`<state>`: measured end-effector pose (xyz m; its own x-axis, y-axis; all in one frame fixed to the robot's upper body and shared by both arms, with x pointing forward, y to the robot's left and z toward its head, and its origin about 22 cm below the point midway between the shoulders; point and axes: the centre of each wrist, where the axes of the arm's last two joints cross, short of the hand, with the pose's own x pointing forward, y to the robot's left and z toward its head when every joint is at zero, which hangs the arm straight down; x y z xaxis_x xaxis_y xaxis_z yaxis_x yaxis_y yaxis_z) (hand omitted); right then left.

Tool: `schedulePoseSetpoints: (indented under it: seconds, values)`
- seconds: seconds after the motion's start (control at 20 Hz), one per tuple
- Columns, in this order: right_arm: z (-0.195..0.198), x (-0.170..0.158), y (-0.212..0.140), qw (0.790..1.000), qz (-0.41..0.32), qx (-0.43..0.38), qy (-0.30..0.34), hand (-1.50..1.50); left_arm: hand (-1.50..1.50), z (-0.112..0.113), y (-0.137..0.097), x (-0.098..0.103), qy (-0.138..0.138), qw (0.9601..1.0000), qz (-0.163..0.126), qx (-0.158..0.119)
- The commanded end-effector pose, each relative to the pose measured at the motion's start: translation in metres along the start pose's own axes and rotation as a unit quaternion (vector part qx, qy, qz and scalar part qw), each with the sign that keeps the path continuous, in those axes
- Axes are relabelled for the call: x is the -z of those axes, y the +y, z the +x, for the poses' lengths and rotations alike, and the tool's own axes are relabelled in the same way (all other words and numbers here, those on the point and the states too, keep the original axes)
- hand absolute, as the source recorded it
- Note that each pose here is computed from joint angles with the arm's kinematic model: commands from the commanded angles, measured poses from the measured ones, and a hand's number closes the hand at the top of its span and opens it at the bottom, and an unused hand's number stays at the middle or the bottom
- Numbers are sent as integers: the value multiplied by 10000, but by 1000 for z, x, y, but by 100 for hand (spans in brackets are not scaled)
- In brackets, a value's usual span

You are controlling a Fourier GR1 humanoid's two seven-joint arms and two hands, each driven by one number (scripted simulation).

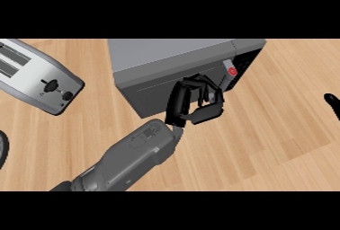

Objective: Pick up the milk, place it into the microwave and close the microwave

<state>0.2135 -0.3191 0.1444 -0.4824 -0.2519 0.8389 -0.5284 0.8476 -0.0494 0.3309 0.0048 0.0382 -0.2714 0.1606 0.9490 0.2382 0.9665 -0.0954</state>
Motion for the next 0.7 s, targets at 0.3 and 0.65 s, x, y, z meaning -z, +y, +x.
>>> schedulePoseSetpoints:
  seconds: [0.3, 0.65]
  values:
    - [14, 6, -10, 9999, -1, -116, 12, -150, 150, 2, 10, 22, -66, 9997, 248, 40]
    - [18, 9, -11, 10000, -27, -19, -37, -150, 150, 1, 10, 24, -126, 9995, 273, -7]
